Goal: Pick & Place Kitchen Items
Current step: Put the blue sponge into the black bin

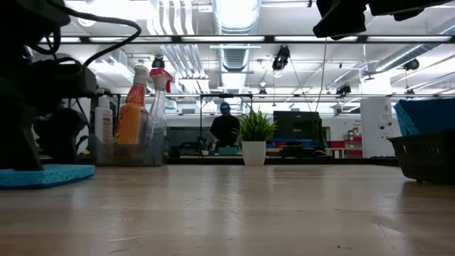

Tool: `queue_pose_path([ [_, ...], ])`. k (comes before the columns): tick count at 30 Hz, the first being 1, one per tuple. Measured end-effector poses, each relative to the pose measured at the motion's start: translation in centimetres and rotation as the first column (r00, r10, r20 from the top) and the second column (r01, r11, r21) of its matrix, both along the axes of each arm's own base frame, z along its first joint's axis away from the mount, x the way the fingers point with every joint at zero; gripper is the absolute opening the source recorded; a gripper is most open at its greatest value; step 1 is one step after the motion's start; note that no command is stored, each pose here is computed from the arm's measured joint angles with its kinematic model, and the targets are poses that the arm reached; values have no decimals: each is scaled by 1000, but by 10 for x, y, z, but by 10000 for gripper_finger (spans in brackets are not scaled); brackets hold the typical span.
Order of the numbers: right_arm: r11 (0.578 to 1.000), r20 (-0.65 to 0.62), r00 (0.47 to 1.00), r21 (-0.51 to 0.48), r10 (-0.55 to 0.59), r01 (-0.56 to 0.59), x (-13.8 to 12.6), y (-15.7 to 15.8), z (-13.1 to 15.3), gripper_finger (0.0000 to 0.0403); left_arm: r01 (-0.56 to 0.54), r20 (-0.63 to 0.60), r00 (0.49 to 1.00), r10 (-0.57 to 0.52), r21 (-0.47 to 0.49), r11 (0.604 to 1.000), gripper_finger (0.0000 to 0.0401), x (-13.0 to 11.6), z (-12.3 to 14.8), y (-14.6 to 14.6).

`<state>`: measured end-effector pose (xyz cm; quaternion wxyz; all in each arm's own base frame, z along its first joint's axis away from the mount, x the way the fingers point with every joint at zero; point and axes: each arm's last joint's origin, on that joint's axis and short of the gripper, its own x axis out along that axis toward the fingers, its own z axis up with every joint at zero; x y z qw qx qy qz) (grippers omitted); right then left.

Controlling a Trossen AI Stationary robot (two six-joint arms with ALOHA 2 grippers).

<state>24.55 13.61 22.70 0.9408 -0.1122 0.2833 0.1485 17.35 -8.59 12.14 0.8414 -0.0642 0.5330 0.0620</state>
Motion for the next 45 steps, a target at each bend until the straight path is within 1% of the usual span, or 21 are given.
queue_pose_path([
  [2,1000,0,1000,0,0,0,0,0,0,290,7,-10,1000,-7,-18,1000,388,3,0,-2],
  [4,1000,0,1000,0,0,0,0,0,0,290,14,-20,1000,-15,-32,999,371,5,2,-4],
  [8,1000,0,1000,0,0,0,0,0,0,290,41,-29,999,-43,-80,996,314,9,7,-8],
  [13,1000,-1,1000,0,0,0,0,0,0,290,44,-27,999,-47,-89,995,220,11,10,-9],
  [19,1000,-4,1000,-3,0,0,-1,0,-1,290,42,-39,998,-45,-79,996,98,9,9,-8],
  [22,1000,-6,1000,-4,0,0,-1,-1,-2,290,41,-40,998,-45,-79,996,31,9,9,-8],
  [23,1000,-7,1000,-4,0,0,-1,-1,-2,290,41,-40,998,-44,-79,996,16,9,9,-8],
  [30,1000,-7,1000,-4,0,0,-1,-1,-3,290,38,-20,999,-40,-84,996,2,11,10,-9],
  [35,1000,6,1000,-1,1,-1,0,0,-2,290,25,76,997,-19,-81,996,1,15,17,-10],
  [38,1000,63,998,1,15,-15,2,1,1,290,8,152,988,3,-74,997,1,17,25,-9],
  [41,999,162,986,-6,37,-37,8,4,6,290,-7,236,971,19,-51,999,0,18,35,-8],
  [45,998,333,940,-23,68,-64,22,9,7,290,-36,353,935,32,3,999,0,17,50,-4],
])
